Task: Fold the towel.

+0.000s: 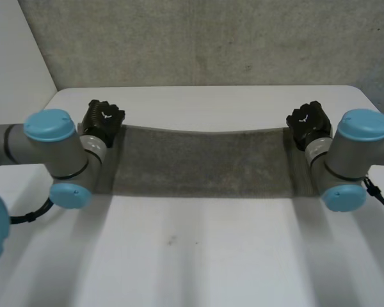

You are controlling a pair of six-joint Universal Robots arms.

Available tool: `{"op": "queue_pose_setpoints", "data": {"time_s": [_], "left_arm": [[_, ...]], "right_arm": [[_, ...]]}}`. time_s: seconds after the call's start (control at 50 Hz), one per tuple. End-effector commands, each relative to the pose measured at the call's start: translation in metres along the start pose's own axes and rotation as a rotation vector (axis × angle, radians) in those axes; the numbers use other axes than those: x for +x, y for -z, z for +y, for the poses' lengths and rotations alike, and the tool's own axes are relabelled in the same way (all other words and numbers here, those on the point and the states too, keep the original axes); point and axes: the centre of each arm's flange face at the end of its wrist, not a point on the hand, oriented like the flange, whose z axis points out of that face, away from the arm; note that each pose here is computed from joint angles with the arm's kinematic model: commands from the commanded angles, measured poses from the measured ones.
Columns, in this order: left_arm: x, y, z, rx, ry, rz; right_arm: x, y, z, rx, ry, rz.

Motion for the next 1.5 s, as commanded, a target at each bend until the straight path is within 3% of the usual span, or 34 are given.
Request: {"op": "queue_pose_setpoints", "data": {"time_s": [0.02, 0.12, 0.3, 0.4, 0.5, 0.64, 0.76, 1.24, 1.4, 1.5], "left_arm": [[0.012, -0.013, 0.013, -0.014, -0.008, -0.004], [0.020, -0.005, 0.007, -0.017, -0.007, 0.012], [-0.006, 0.029, -0.031, 0.005, 0.008, 0.001], [-0.022, 0.057, -0.050, 0.021, 0.038, -0.007], [-0.037, 0.084, -0.068, 0.047, 0.145, -0.022], [-0.043, 0.108, -0.068, 0.033, 0.378, -0.019], [-0.038, 0.114, -0.057, -0.005, 0.480, -0.009], [-0.039, 0.117, -0.047, -0.038, 0.485, -0.014], [-0.038, 0.117, -0.048, -0.037, 0.487, -0.013], [-0.038, 0.118, -0.048, -0.037, 0.487, -0.012]], "right_arm": [[-0.009, -0.013, 0.003, 0.001, 0.020, 0.039], [0.002, -0.008, -0.006, 0.010, -0.026, 0.055], [0.051, 0.037, -0.041, 0.027, -0.251, 0.062], [0.061, 0.067, -0.050, -0.025, -0.319, -0.029], [0.069, 0.084, -0.034, -0.140, -0.389, -0.123], [0.064, 0.098, -0.009, -0.306, -0.439, -0.235], [0.050, 0.091, 0.017, -0.335, -0.443, -0.230], [0.038, 0.075, 0.059, -0.362, -0.417, -0.202], [0.066, 0.069, 0.077, -0.395, -0.323, -0.127], [0.118, 0.063, 0.108, -0.496, -0.209, 0.049]]}}
